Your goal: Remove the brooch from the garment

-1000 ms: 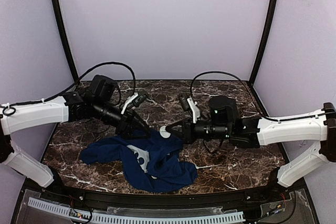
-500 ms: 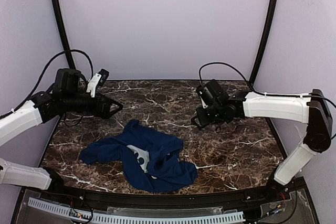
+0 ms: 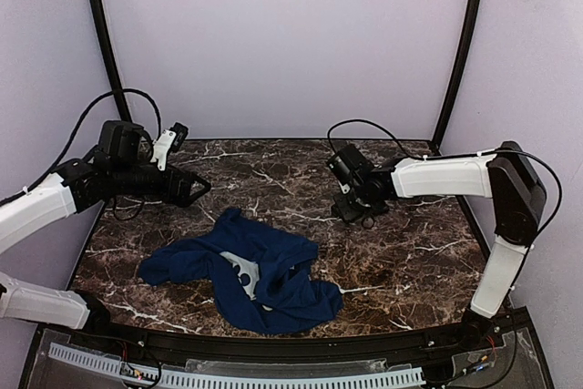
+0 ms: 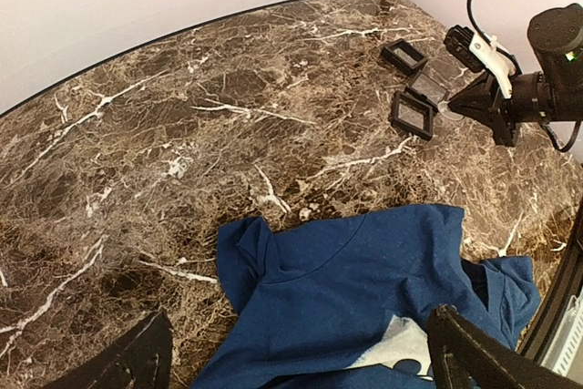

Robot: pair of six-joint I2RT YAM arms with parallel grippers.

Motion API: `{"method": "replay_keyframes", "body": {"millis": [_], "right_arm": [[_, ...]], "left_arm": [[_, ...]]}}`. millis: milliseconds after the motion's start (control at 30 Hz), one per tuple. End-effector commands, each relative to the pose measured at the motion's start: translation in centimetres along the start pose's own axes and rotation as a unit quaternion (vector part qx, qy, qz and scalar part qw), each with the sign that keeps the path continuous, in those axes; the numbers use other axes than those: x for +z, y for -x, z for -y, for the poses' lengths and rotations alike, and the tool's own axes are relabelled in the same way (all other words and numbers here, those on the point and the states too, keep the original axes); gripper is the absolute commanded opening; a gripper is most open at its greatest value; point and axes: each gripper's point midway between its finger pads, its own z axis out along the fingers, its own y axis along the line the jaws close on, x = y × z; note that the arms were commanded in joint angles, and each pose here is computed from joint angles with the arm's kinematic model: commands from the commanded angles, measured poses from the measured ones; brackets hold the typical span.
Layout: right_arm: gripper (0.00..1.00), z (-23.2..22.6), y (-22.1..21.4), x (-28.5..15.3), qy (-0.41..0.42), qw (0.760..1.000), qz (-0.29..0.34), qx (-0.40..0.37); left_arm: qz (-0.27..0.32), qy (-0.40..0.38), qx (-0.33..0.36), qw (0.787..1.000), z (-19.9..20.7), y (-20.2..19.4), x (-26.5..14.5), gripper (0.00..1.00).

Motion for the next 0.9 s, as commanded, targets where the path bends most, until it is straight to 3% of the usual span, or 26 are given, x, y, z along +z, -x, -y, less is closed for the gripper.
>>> {"method": "replay_keyframes", "body": {"millis": [0,867], "right_arm": [[0.00,0.9,1.8,1.1,-0.030,0.999,0.018,0.005],[0.00,1.1,1.7,5.2,-0.070,0.997,-0.001,-0.016]], "left_arm": [[-0.013,0.005,-0.002,1.000,-0.3,-0.7,-0.1,0.99],[-0.021,-0.001,-0.004,1.000,-0.2,-1.0,0.2,0.99]]}}
